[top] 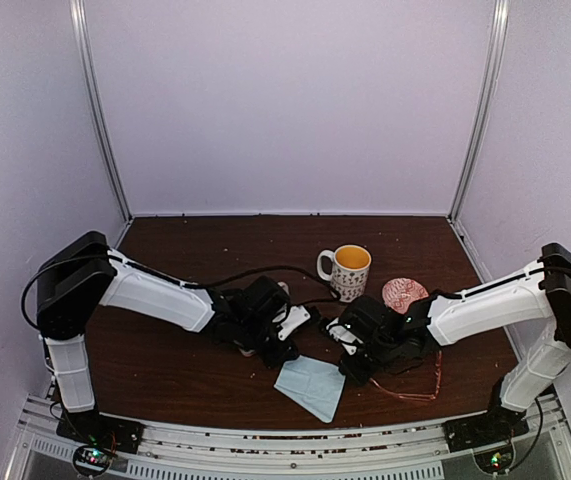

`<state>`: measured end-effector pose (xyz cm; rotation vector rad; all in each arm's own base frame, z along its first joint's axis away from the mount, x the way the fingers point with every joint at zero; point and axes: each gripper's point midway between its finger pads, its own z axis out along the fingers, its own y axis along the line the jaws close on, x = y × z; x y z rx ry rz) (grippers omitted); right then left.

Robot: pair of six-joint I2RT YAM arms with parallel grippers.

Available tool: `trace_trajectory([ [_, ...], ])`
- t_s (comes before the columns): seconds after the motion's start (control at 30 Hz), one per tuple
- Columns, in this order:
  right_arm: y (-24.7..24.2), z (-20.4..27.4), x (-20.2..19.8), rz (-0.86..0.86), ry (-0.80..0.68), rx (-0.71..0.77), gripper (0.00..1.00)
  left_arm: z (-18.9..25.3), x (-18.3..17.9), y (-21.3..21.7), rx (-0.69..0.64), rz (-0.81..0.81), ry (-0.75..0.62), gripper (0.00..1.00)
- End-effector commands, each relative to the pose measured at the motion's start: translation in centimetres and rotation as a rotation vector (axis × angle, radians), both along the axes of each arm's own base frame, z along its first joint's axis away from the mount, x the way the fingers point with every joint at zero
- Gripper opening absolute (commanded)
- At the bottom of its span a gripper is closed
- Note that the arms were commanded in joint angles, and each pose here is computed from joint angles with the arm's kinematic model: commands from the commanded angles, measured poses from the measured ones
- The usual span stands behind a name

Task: Organize the sunglasses
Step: Pick up the glasses cleaning cloth from the center of the board, then fold the glasses cleaning cloth at the center of the board.

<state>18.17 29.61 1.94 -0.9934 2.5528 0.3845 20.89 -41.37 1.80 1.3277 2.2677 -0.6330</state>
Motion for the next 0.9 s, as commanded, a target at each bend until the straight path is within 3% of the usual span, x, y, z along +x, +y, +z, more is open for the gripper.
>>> trace_trajectory([
  [0.0, -1.4, -0.1, -0.2, -0.026, -0.002, -0.027, 0.0, -1.7, -2.1, 2.1, 0.081, 0.016, 0.081, 0.0],
  [0.4, -0.3, 7.0, 0.9, -0.007, -0.146, 0.143, 0.0, 6.7, -0.4, 1.5, -0.112, 0.127, -0.013, 0.0],
  [0.67, -0.9, 9.6, 1.1, 0.009, -0.184, 0.118, 0.0, 11.7, 0.7, 1.8, -0.159, 0.159, -0.095, 0.0],
  [0.87, -1.1, 11.4, 0.6, 0.011, -0.19, 0.155, 0.0, 12.7, -0.2, 2.4, -0.162, 0.149, -0.1, 0.0],
])
